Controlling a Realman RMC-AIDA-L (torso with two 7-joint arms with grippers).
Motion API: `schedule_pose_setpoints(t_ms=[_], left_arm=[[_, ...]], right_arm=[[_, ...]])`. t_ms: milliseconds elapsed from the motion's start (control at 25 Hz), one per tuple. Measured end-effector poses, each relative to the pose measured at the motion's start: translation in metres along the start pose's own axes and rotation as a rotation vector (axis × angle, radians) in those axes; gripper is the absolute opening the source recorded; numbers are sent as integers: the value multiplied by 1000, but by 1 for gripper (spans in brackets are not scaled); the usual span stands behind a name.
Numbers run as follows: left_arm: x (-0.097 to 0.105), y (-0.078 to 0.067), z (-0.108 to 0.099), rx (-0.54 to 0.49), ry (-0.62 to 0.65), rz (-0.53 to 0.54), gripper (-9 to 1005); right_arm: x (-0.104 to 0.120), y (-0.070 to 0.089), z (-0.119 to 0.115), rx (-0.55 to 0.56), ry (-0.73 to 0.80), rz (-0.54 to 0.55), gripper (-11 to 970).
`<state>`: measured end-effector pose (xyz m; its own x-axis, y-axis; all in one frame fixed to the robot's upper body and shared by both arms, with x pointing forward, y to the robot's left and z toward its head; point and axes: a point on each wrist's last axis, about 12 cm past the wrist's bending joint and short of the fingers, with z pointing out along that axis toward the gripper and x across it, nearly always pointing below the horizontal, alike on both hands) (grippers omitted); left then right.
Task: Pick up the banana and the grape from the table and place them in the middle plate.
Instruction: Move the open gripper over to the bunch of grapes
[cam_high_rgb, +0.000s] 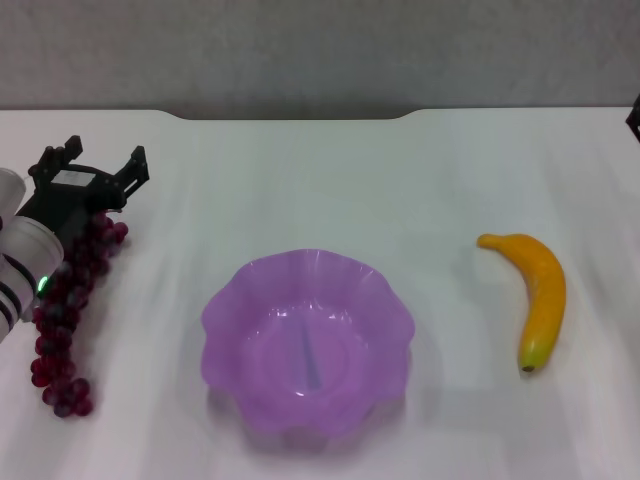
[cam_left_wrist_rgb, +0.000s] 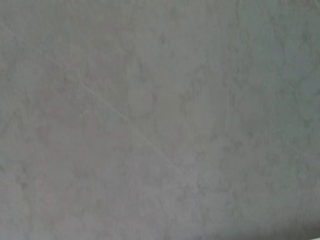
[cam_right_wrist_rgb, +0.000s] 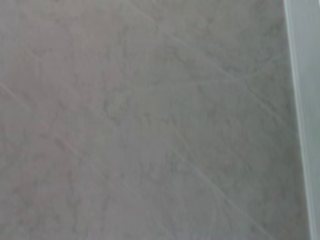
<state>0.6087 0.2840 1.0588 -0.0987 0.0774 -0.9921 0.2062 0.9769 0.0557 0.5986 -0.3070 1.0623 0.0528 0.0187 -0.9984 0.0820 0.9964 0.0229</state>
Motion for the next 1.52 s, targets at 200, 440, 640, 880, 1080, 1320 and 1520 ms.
schedule_pose_setpoints(t_ms=[200,440,640,880,1080,1320,1520], left_arm=[[0,0,0,5,3,8,879],[-2,-3,4,18,2,15,879],[-6,-7,7,29,-6,18,878],[-4,-7,6,28,-2,12,878],[-6,-8,7,32,-10,15,877],[-3,-8,4,27,-3,9,876],[-4,-8,5,29,-8,7,877]], right_arm=[[1,3,-2,-17,3,-9,885],[2,-2,-4,1,1,-12,887],[-8,1,-1,-3,-71,-75,889],[-12,10,-2,-18,-100,-70,891],[-9,13,-3,-34,-79,-81,891],[-6,13,-4,-34,-51,-19,889],[-6,13,-2,-42,-39,12,887]])
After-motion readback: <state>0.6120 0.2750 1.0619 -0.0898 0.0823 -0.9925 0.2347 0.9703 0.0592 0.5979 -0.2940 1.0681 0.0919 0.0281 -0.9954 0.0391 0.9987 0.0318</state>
